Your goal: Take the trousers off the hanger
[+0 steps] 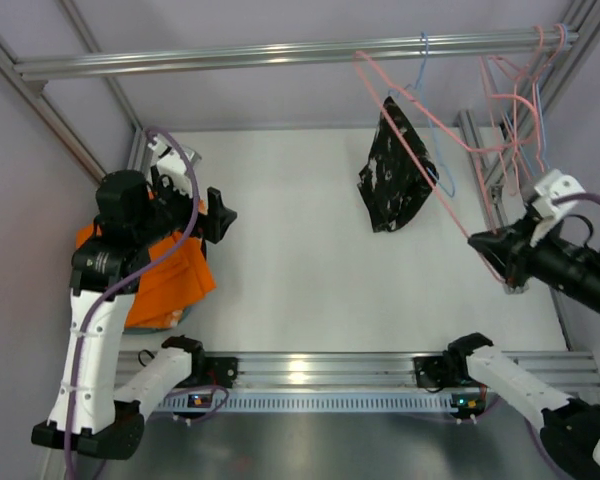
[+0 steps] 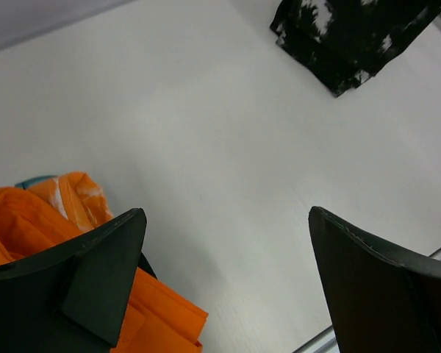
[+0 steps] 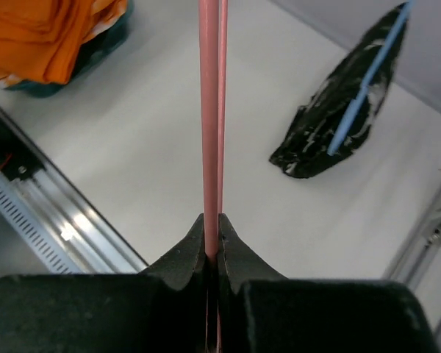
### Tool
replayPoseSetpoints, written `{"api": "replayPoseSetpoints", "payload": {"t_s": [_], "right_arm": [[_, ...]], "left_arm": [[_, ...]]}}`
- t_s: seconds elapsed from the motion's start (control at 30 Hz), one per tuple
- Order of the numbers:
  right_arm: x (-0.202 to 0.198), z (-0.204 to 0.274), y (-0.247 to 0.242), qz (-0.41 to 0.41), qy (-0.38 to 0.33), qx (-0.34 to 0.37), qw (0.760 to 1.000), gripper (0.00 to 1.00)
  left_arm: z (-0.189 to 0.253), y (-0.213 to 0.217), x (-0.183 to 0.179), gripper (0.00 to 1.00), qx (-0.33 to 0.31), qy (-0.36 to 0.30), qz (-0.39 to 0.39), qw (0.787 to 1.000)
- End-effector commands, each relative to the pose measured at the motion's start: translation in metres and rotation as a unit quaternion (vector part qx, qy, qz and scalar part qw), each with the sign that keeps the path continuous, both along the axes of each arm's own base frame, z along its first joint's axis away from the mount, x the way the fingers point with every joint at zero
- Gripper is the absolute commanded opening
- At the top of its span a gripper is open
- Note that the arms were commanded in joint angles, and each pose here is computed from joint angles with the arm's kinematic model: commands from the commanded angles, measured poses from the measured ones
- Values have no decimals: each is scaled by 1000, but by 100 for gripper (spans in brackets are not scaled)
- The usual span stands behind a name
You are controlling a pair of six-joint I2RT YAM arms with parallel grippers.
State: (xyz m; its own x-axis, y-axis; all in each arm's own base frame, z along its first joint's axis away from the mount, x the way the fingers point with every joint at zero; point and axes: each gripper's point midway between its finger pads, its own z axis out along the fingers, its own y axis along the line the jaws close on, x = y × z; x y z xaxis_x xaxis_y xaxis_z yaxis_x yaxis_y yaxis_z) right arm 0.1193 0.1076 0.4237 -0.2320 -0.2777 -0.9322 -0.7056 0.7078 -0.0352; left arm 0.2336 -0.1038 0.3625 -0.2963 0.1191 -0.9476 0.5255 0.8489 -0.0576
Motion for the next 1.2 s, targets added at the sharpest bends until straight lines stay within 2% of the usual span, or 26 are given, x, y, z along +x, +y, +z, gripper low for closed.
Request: {"api": "replayPoseSetpoints", "payload": {"t_s": [0.0,0.03,0.2,0.33,0.47,0.6,0.87,1.03,1.17], "right_arm": [[-8,10,-39,-113,-49,14,992,0],[-6,6,-51,-157,-50,13,986,0],[-31,-6,-82,-264,-77,16,961,0],[-33,-37,-102,-352,-42,0,935,0],[-24,-54,-98,-367,-5,13,930,0],[14,-64,-106,-372,66,-16,926,0],[91,-56,-97,-323,145,-29,935,0],[134,-31,-114,-327,104,-70,937,0],[167,-24,-119,-326,106,-69,937,0]], "left_arm": [[-27,12,7,98,5,59,49,997],[-29,13,8,98,-1,65,57,996],[-36,13,13,98,-20,93,82,992],[-39,13,10,98,-1,83,63,995],[-38,19,12,98,20,69,69,995],[-33,22,12,98,23,60,75,995],[-32,28,1,98,29,53,85,995],[-28,34,-6,98,31,37,95,994],[-29,34,-11,98,32,31,92,995]]}}
